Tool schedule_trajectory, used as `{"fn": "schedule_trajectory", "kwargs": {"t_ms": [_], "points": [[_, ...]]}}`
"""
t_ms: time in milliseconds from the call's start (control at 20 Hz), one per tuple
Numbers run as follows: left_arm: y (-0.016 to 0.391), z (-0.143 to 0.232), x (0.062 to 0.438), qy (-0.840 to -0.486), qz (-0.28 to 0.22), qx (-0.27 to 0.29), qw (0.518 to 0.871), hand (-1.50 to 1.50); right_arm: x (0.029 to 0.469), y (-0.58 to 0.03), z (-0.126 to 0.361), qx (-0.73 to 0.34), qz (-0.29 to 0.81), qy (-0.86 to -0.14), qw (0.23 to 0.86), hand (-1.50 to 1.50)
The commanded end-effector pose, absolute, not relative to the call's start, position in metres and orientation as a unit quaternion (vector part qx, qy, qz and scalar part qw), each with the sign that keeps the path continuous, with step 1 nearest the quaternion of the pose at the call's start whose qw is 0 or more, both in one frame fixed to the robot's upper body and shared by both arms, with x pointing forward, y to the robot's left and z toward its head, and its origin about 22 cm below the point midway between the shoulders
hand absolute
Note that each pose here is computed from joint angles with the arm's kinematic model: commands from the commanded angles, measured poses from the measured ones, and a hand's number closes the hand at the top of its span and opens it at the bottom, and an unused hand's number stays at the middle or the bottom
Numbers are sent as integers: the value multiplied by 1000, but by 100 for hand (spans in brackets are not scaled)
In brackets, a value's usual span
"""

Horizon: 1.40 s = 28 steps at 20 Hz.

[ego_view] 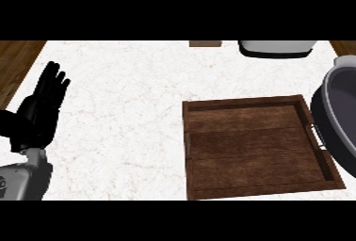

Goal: Pick the croissant from the tray and place it in the pot

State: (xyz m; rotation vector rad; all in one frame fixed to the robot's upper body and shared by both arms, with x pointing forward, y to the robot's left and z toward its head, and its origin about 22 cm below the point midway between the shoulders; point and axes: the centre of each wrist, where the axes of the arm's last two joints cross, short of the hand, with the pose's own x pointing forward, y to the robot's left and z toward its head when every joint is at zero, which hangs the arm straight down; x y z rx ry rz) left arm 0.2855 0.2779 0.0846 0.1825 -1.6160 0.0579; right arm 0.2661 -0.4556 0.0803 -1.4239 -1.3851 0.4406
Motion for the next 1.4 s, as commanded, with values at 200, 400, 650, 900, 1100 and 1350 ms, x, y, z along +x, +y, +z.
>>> {"fn": "schedule_trajectory", "kwargs": {"t_ms": [200,400,650,900,1100,1350], "points": [[269,96,289,-731,16,82,677,0,287,-484,35,-544,154,-541,623,-150],[276,80,283,-724,25,76,685,0,292,-479,21,-456,155,-589,649,-150],[266,90,289,-727,21,78,682,0,308,-474,25,-370,98,-663,644,-150],[277,82,288,-720,28,83,689,0,296,-498,33,-310,-4,-723,617,-150],[275,72,275,-721,32,82,687,0,280,-528,47,-296,-65,-737,604,-150],[283,77,281,-728,34,85,680,0,226,-583,71,-283,-81,-736,609,-150]]}}
